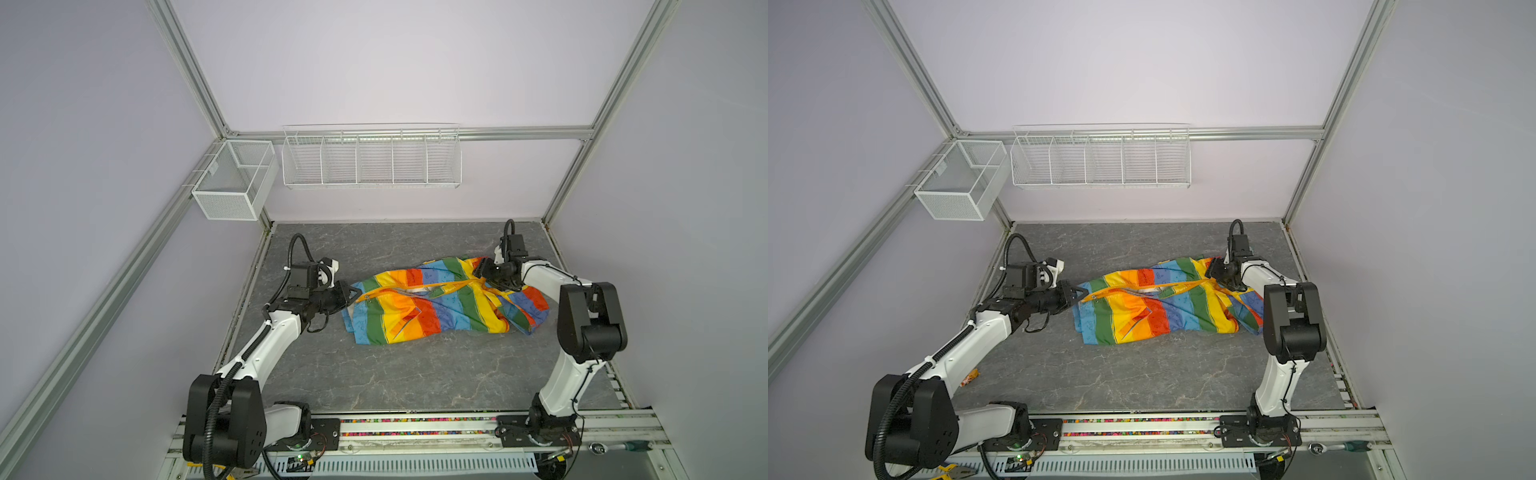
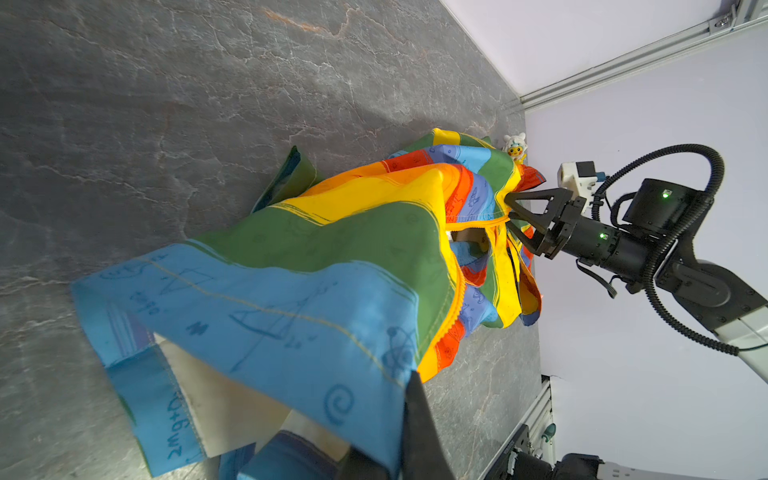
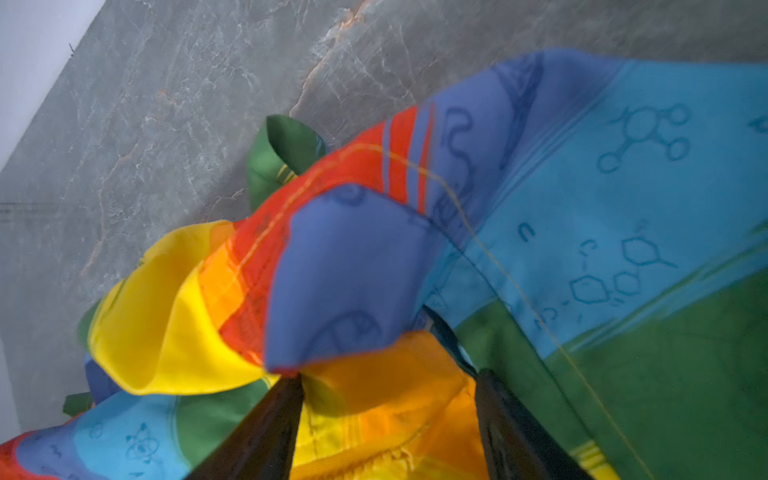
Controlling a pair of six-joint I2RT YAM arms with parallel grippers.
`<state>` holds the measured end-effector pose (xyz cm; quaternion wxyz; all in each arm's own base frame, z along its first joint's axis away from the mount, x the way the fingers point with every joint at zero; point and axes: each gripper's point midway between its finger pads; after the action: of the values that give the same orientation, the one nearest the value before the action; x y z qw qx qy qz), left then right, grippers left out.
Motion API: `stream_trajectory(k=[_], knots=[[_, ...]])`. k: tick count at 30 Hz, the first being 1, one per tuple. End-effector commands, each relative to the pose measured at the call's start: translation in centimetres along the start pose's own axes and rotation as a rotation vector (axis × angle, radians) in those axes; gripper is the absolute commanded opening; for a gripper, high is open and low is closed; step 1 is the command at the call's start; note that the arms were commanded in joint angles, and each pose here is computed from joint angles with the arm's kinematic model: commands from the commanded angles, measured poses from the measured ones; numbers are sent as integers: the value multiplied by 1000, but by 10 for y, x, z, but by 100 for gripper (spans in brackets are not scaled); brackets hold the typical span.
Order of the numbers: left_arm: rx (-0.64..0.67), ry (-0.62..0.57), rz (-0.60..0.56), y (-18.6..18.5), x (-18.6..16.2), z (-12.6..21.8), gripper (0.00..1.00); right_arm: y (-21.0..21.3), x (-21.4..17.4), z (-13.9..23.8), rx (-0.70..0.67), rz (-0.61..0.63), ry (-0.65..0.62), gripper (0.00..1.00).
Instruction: Zip up the jacket
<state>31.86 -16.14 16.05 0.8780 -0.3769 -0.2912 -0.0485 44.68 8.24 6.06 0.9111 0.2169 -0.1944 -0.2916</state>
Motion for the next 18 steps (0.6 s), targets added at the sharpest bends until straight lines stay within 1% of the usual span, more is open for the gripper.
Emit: stream_trajectory(k=[1, 5, 8, 10, 12, 15, 18], knots=[[-14, -8, -19, -3, 6, 0, 0, 7, 2, -5, 56, -27, 0, 64], [-13, -8, -19, -3, 6, 0, 0, 11, 4, 0, 75, -27, -8, 53], [-10, -9, -21, -4, 7, 2, 0, 17, 8, 11, 91, -21, -22, 44], [-4, -6, -20, -3, 6, 2, 0, 22, 12, 20, 99, -15, -36, 40], [-2, -4, -22, -3, 6, 2, 0, 26, 15, 29, 104, -3, -46, 31], [6, 4, -24, -1, 5, 2, 0, 31, 19, 41, 106, 14, -59, 20], [15, 12, -29, 0, 5, 2, 0, 35, 26, 53, 103, 32, -77, 13]])
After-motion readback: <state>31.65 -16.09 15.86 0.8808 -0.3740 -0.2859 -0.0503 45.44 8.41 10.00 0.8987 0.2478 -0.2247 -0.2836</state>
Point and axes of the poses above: each gripper's point midway between its finger pads, its own z axis back along the fingers, its own y axis along the line the jaws close on, x = y × z, and after that the axes turned 13 degrees about -z, right-handed
